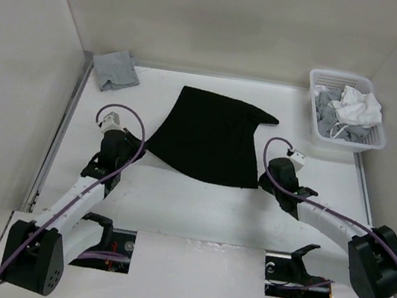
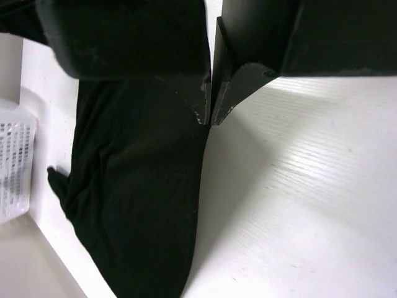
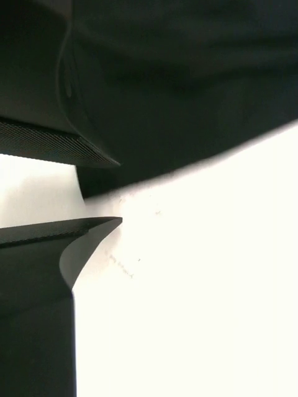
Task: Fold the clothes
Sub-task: Flatten the tank top out
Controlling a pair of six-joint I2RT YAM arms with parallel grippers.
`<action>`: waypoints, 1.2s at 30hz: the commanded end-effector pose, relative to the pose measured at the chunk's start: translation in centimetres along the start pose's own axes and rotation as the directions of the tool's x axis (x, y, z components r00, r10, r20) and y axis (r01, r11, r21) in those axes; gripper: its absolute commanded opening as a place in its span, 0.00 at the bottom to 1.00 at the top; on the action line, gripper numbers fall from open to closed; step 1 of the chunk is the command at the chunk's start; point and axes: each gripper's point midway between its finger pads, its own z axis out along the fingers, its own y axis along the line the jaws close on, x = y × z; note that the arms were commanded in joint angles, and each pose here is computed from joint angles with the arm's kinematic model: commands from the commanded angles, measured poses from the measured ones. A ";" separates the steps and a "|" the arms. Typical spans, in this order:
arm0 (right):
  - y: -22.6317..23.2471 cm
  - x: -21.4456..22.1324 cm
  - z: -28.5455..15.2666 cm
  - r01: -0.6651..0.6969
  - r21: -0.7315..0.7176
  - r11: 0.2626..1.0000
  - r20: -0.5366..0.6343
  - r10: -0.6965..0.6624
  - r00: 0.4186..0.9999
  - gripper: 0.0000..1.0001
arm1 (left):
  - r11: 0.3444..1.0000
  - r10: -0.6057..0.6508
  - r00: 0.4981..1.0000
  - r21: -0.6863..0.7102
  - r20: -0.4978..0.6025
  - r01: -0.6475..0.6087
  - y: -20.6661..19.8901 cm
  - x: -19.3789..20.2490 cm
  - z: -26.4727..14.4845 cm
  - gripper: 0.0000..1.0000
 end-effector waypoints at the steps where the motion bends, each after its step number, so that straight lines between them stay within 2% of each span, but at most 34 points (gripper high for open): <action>1: -0.1 -0.2 -0.2 0.027 0.071 0.997 -0.016 -0.025 1.000 0.43 | 0.998 -0.040 0.999 -0.048 -0.017 0.039 2.2 1.0 -0.2 0.00; 7: 1.6 1.3 -0.2 0.104 0.072 0.992 -0.076 -0.099 0.992 0.44 | 0.998 -0.054 0.998 -0.037 -0.035 0.053 2.7 1.4 0.4 0.00; 11: 2.5 2.2 0.3 0.103 0.058 0.993 -0.116 -0.096 0.989 0.45 | 0.998 -0.053 0.997 -0.020 -0.052 0.052 2.4 1.9 0.7 0.01; 13: 2.4 2.8 0.5 0.108 0.065 0.992 -0.140 -0.098 0.985 0.41 | 0.999 -0.051 0.997 -0.016 -0.056 0.050 2.4 2.1 0.7 0.01; 21: 2.1 3.9 0.4 0.055 0.077 0.996 -0.175 -0.041 0.984 0.39 | 0.998 -0.065 0.998 0.004 -0.010 0.065 1.8 0.7 0.1 0.01; 30: 2.3 3.7 0.4 0.017 0.066 0.998 -0.178 -0.005 0.984 0.27 | 0.996 -0.085 0.996 0.008 -0.010 0.085 1.8 0.7 0.5 0.01; 34: 2.2 3.7 0.4 0.006 0.062 0.998 -0.181 0.005 0.984 0.28 | 0.996 -0.085 0.996 0.013 -0.011 0.085 1.6 0.7 0.5 0.01; 36: 2.1 3.8 0.3 0.002 0.064 0.998 -0.181 0.009 0.983 0.35 | 0.996 -0.084 0.996 0.016 -0.010 0.084 1.5 0.7 0.4 0.01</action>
